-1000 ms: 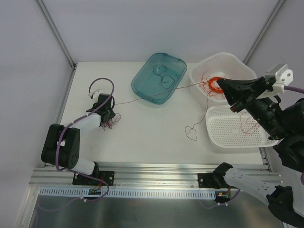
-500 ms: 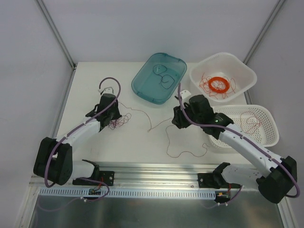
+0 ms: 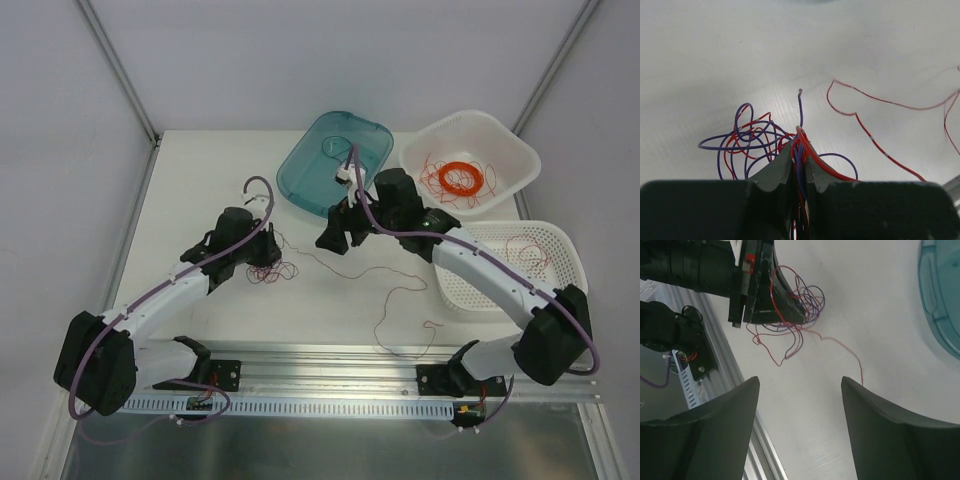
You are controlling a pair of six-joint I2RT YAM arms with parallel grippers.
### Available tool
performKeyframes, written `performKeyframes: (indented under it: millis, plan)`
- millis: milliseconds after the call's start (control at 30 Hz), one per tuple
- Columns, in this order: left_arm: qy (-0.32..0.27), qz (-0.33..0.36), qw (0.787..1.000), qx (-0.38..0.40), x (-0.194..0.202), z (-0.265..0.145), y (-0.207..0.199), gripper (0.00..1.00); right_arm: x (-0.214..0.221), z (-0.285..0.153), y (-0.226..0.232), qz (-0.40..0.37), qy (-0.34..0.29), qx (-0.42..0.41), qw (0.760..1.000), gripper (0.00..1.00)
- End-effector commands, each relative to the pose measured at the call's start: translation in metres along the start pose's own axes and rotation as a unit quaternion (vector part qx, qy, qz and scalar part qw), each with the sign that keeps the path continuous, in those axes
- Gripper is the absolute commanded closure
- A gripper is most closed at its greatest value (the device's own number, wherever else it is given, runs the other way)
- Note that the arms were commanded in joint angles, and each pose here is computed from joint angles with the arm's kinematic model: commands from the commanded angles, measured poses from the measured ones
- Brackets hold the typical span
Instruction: Untangle the cables
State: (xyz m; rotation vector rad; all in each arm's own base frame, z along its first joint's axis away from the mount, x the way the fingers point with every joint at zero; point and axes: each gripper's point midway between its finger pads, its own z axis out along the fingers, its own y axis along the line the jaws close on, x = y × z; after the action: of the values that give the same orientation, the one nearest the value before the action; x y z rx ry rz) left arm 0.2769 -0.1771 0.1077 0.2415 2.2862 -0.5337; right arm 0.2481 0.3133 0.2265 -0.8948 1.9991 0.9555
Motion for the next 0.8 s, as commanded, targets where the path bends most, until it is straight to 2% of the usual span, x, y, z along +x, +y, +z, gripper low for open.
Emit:
performKeyframes:
  millis: [0,400,567,600,633,667,700,733,767]
  plan:
    - [-0.007,0.033,0.997,0.065,-0.005,-0.012,-0.027,0.99,-0.041,0.019,0.032,-0.037,-0.048,-0.094,0.994,0.3]
    - [-0.002,0.039,0.994,0.102,-0.007,-0.02,-0.048,0.99,-0.035,0.074,0.064,-0.033,-0.021,-0.185,0.982,0.33]
    - [-0.004,0.04,0.994,0.106,-0.009,-0.021,-0.051,0.99,-0.031,0.084,0.063,-0.025,-0.009,-0.197,0.98,0.45]
    - [-0.004,0.041,0.993,0.106,-0.009,-0.021,-0.052,0.99,-0.028,0.087,0.061,-0.022,-0.005,-0.197,0.98,0.49]
    - [-0.005,0.041,0.993,0.106,-0.009,-0.022,-0.051,0.99,-0.027,0.087,0.062,-0.022,-0.004,-0.199,0.98,0.63]
    - [-0.002,0.042,0.993,0.107,-0.006,-0.021,-0.051,0.99,-0.027,0.088,0.062,-0.021,-0.003,-0.199,0.98,0.71]
    - [-0.001,0.042,0.994,0.105,-0.005,-0.021,-0.051,0.98,-0.028,0.087,0.062,-0.021,-0.004,-0.198,0.98,0.88]
    - [-0.001,0.04,0.994,0.101,-0.004,-0.02,-0.048,0.96,-0.03,0.084,0.062,-0.023,-0.006,-0.199,0.98,0.95]
    - [0.003,0.04,0.995,0.096,0.0,-0.019,-0.046,0.88,-0.03,0.081,0.063,-0.024,-0.004,-0.198,0.98,0.99]
